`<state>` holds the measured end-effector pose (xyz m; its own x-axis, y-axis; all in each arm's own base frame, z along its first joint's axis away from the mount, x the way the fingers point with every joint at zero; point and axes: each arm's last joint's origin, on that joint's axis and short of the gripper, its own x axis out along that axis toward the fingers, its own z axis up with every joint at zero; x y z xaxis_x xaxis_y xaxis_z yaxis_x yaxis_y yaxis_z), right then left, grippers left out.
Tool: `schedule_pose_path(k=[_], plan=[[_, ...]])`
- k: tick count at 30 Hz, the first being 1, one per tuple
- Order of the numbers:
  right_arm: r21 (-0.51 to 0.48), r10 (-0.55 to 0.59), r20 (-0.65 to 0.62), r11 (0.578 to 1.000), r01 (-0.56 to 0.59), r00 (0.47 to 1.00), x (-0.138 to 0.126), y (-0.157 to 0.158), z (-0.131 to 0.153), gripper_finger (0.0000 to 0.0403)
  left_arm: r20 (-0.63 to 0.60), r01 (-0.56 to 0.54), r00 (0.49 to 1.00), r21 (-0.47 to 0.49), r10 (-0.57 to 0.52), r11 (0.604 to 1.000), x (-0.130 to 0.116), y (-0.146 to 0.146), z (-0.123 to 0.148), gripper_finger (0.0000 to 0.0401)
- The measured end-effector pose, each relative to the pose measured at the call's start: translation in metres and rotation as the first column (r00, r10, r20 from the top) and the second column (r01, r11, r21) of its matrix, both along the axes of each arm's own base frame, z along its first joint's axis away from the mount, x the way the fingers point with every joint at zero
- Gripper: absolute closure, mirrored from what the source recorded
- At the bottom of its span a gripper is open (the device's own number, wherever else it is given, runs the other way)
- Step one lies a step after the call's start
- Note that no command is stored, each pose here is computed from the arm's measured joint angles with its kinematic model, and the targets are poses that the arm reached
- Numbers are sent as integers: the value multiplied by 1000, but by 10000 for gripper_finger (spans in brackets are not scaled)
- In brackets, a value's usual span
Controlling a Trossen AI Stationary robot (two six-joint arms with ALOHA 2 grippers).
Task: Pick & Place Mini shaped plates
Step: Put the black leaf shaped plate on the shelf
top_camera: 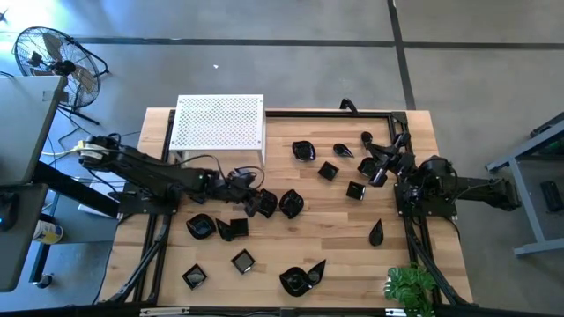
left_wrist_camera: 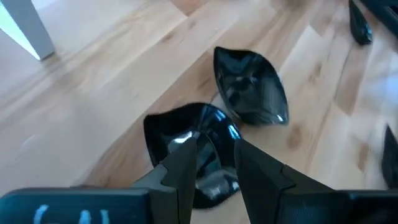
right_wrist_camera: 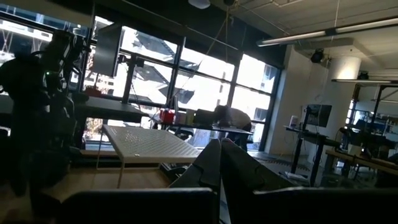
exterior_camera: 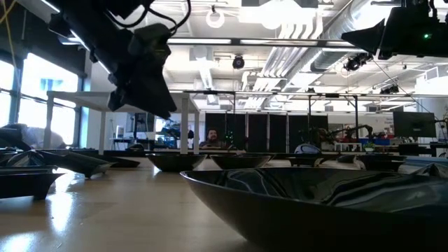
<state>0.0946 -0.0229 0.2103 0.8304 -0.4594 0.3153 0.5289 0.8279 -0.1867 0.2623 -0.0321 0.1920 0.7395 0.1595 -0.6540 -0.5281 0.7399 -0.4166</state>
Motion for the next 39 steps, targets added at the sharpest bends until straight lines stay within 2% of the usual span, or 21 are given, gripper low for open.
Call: schedule_pose_path(k=[5, 10, 13, 17, 20, 26, 33, 39], plan=[[-6, 17, 1, 1000, -17, 1000, 0, 0, 0, 402, -35, -13, 999, -15, 12, 1000, 18, -3, 7, 292], [-13, 35, 4, 999, -35, 999, 0, 1, 1, 402, -245, -9, 969, 23, 14, 1000, 42, -7, 8, 292], [-13, 35, 6, 999, -35, 999, 0, 1, 1, 403, -414, -44, 909, 34, 54, 998, 47, -7, 8, 292], [-17, 45, 6, 999, -45, 999, 0, 1, 1, 403, -537, -82, 838, 52, 97, 995, 54, -8, 4, 292], [-17, 46, 6, 999, -46, 999, 0, 1, 1, 403, -526, -80, 846, 38, 88, 996, 57, -9, 2, 292], [-25, 76, 5, 997, -75, 997, 1, 2, 1, 403, -539, -99, 836, 39, 105, 994, 58, 8, 1, 292], [-22, 76, 7, 997, -76, 997, 1, 2, 1, 403, -536, -59, 844, -60, 18, 996, 62, 32, 1, 293], [-23, 83, 7, 996, -83, 997, 1, 2, 1, 403, -541, -54, 841, -63, 11, 997, 62, 36, 1, 293]])
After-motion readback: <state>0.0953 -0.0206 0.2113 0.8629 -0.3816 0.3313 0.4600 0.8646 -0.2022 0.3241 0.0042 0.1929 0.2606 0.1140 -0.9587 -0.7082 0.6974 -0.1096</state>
